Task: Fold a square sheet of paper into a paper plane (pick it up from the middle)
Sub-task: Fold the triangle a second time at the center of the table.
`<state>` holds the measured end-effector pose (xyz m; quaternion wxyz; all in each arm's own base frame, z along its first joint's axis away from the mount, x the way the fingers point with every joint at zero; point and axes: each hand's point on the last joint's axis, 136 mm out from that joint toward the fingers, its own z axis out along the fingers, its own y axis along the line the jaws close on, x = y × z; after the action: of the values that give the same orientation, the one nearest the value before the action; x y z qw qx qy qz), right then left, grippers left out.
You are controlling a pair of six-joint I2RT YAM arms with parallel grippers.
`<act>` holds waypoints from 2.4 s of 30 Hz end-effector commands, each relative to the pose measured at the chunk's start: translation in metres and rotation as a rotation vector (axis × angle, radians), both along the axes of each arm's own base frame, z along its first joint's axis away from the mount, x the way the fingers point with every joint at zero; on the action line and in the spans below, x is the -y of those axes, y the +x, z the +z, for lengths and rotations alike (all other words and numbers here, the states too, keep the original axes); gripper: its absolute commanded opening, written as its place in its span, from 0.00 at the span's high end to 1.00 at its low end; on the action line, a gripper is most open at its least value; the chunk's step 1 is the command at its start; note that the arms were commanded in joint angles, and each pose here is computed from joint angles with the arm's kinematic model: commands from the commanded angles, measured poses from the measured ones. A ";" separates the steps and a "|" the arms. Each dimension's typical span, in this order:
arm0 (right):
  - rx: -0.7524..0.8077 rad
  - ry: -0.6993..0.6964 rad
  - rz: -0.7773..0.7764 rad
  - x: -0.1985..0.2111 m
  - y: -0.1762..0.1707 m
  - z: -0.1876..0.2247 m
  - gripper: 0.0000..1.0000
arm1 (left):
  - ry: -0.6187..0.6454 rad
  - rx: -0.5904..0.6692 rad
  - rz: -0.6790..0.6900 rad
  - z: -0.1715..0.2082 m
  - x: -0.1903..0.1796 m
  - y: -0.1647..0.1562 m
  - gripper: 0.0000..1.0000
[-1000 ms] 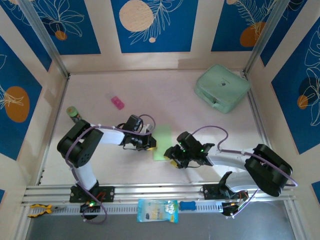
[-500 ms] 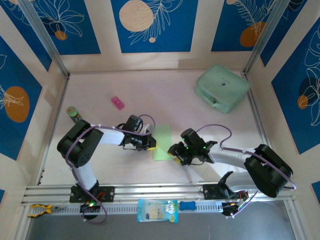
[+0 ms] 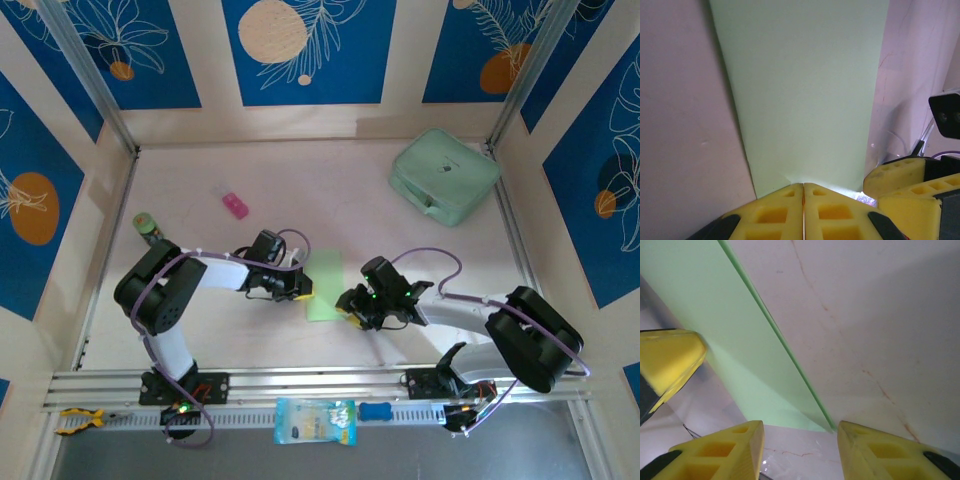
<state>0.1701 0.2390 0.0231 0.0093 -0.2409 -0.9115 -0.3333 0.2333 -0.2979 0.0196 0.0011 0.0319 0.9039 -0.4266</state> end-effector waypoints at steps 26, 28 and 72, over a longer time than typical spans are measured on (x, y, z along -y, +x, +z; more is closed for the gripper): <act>0.131 0.130 0.127 -0.027 0.027 0.020 0.54 | 0.031 -0.017 0.008 -0.009 -0.002 0.001 0.91; 0.138 0.146 0.133 -0.029 0.030 0.019 0.54 | 0.029 -0.014 0.008 -0.008 -0.001 0.003 0.91; 0.226 0.152 0.041 0.001 0.096 0.006 0.95 | 0.148 0.515 -0.127 0.072 0.001 0.005 0.44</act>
<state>0.2589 0.2421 0.0293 -0.0600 -0.1548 -0.8908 -0.4229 0.2391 -0.3015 0.0885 0.1689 0.1551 0.8951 -0.3824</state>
